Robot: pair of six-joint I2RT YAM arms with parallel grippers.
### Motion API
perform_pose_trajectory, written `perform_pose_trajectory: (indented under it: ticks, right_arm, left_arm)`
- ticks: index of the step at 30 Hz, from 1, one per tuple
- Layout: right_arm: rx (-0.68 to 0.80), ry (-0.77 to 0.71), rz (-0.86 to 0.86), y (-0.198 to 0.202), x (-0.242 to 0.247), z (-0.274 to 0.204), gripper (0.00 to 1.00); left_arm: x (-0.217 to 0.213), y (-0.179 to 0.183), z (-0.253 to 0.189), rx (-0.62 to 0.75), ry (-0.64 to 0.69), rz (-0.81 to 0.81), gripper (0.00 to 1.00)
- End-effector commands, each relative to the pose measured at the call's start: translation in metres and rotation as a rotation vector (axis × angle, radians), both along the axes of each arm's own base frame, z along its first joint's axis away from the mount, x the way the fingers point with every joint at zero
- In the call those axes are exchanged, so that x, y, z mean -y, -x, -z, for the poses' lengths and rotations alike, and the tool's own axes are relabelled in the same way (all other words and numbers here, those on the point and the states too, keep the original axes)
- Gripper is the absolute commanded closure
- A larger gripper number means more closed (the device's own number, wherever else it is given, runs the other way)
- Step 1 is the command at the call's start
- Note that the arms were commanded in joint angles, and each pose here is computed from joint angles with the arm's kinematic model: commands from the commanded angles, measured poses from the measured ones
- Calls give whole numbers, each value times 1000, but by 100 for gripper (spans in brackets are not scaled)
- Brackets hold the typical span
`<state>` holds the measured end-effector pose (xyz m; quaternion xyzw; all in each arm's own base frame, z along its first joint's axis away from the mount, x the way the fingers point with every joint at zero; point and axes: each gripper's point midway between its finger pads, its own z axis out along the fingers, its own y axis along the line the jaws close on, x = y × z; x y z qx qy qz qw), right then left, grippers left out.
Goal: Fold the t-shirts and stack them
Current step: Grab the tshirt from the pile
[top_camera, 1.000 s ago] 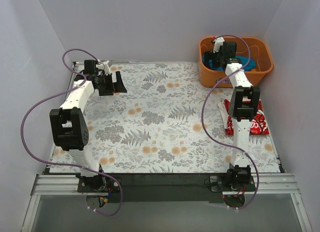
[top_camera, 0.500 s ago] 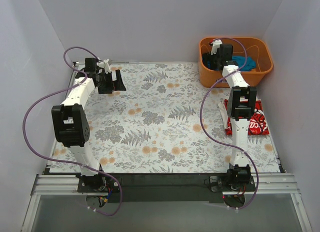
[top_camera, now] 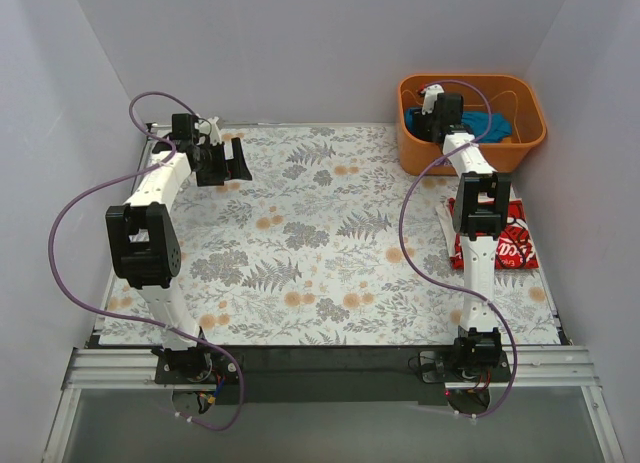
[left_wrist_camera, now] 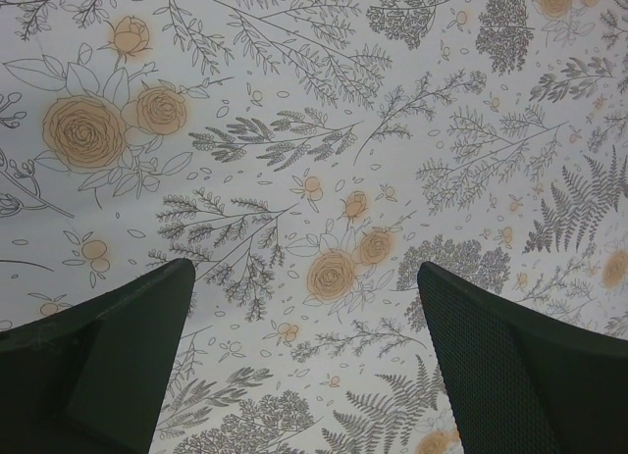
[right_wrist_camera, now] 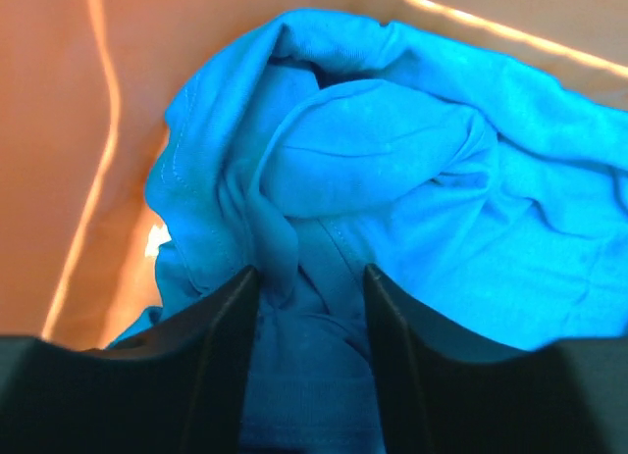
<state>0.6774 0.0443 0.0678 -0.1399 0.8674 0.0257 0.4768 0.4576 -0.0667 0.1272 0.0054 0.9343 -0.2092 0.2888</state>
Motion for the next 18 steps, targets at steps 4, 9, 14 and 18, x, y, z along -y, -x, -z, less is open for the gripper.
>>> perform_pose_trajectory:
  ticks: [4, 9, 14, 18]
  right_arm:
    - [-5, 4, 35, -3, 6, 12, 74]
    - [43, -28, 20, -11, 3, -7, 99]
    - [247, -42, -6, -25, 0, -83, 99]
    - [518, -28, -19, -27, 1, -196, 99]
  left_arm:
    - [-2, -7, -16, 40, -15, 3, 2]
    - [-4, -7, -13, 22, -25, 3, 2]
    - [-3, -9, -17, 27, -29, 18, 2]
    - [-2, -7, -18, 33, -28, 34, 2]
